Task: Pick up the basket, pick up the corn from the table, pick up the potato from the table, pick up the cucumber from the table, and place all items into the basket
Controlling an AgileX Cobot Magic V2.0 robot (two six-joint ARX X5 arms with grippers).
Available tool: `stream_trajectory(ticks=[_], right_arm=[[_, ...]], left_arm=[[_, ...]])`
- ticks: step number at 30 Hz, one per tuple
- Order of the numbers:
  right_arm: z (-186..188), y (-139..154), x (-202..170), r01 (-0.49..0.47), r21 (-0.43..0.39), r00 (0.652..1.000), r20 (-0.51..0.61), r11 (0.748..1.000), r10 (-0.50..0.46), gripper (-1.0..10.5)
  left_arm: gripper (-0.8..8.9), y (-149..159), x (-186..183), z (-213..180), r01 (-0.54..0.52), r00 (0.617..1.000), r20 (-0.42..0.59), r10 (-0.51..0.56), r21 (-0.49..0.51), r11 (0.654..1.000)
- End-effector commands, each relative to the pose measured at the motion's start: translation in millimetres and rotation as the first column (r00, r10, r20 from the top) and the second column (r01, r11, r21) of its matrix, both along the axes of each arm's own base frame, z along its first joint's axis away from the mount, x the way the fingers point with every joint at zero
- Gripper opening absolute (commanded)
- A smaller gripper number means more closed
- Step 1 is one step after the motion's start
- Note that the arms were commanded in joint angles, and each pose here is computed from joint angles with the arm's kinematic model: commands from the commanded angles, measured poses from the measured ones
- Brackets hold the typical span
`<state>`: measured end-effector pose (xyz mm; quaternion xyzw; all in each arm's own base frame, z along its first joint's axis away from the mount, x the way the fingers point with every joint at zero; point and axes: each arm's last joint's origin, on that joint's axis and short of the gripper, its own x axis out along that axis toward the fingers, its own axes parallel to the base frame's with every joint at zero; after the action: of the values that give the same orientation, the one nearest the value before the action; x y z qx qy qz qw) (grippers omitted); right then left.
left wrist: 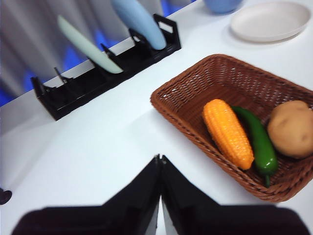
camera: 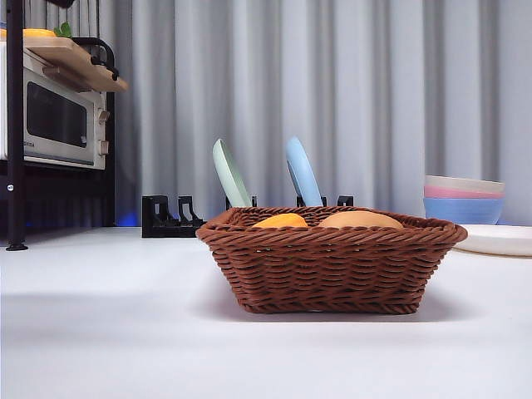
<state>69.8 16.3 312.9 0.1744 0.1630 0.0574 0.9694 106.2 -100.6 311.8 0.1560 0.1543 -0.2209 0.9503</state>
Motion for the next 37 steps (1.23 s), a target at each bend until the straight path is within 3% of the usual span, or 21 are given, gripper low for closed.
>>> stream_trajectory(ticks=[1,5,9,12,19,26,34,37], right_arm=[[-1,0,1,0.005,0.008,1.000,0.000,1.000,-0.005,0.0],[-1,0,1,0.005,0.008,1.000,0.000,1.000,-0.005,0.0],[-1,0,1,0.005,0.008,1.000,0.000,1.000,-0.005,0.0],[-1,0,1,0.005,0.008,1.000,0.000,1.000,-0.005,0.0],[-1,0,1,0.005,0.009,1.000,0.000,1.000,-0.005,0.0],[-1,0,1,0.005,0.008,1.000,0.000,1.000,-0.005,0.0],[-1,0,1,0.005,0.009,1.000,0.000,1.000,-0.005,0.0],[-1,0,1,0.005,0.009,1.000,0.000,1.000,-0.005,0.0]], left_arm=[[-0.03,4,2,2,-0.023,0.999,0.033,0.023,0.013,1.000],[-0.03,19,7,4,-0.094,0.984,0.145,0.101,-0.050,0.994],[-0.03,43,7,-6,-0.210,0.920,0.283,0.272,-0.231,0.950],[-0.03,59,3,-20,-0.249,0.877,0.330,0.350,-0.311,0.917],[-0.03,87,-9,-56,-0.311,0.841,0.334,0.425,-0.343,0.886],[-0.03,104,-17,-79,-0.446,0.771,0.305,0.559,-0.367,0.816],[-0.03,110,-19,-107,-0.532,0.754,0.235,0.614,-0.331,0.779],[-0.03,111,-16,-123,-0.533,0.764,0.210,0.610,-0.327,0.780]])
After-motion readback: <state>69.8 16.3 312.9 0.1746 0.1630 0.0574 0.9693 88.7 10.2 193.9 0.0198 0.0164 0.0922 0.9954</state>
